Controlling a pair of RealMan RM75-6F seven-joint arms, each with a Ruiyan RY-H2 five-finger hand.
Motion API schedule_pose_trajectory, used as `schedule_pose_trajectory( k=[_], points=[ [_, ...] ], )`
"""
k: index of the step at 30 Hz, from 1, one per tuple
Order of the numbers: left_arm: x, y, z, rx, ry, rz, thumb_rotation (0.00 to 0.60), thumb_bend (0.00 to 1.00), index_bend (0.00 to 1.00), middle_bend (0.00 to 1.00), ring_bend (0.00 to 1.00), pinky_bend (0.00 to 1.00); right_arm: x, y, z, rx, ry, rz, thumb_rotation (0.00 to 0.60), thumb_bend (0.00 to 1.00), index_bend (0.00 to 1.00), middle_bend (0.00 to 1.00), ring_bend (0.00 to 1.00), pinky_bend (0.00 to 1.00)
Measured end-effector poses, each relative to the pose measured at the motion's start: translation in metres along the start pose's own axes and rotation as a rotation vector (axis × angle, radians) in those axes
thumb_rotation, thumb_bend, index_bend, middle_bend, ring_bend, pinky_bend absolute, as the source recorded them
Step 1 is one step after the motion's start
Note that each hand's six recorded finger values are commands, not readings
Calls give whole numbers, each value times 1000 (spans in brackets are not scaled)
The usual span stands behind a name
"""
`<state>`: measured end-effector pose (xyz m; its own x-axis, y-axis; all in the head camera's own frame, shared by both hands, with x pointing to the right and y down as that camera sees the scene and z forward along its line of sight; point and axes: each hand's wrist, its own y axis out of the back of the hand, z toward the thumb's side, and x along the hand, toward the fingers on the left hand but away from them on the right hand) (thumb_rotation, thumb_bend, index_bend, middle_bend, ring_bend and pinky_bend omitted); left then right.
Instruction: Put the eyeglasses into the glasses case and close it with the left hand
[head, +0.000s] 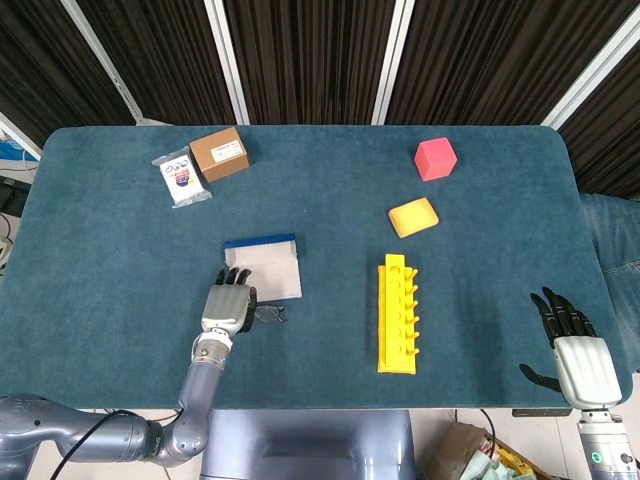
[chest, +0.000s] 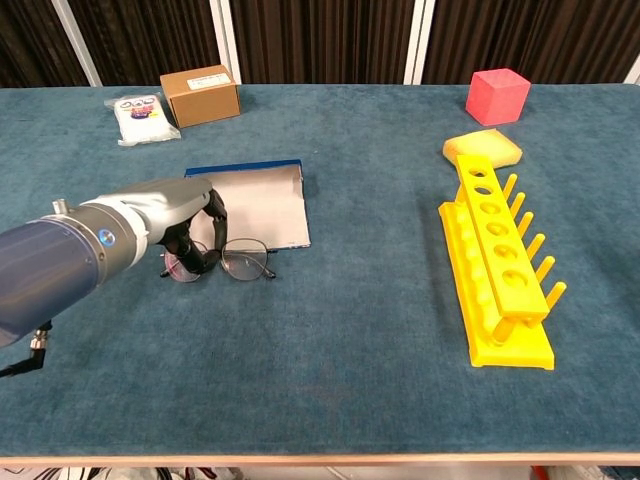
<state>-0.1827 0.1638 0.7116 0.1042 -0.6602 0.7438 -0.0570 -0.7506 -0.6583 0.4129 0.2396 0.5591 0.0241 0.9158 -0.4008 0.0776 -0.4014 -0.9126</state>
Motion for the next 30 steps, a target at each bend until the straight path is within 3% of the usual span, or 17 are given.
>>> schedule_pose_trajectory(
  k=[10,20,30],
  points=[
    [1,23,7,-1,7,35,600,470,542,106,0,0,0,0,0,1,-3,1,600,136,0,0,84,187],
    [28,55,19,23,91,106,600,470,544,105,0,0,1,-1,0,1,-7,6,600,136,0,0,84,187],
    [52,61,28,58,150,161,600,471,544,90,0,0,1,-2,-2,-4,-15,16,600,139,0,0,85,187]
  ],
)
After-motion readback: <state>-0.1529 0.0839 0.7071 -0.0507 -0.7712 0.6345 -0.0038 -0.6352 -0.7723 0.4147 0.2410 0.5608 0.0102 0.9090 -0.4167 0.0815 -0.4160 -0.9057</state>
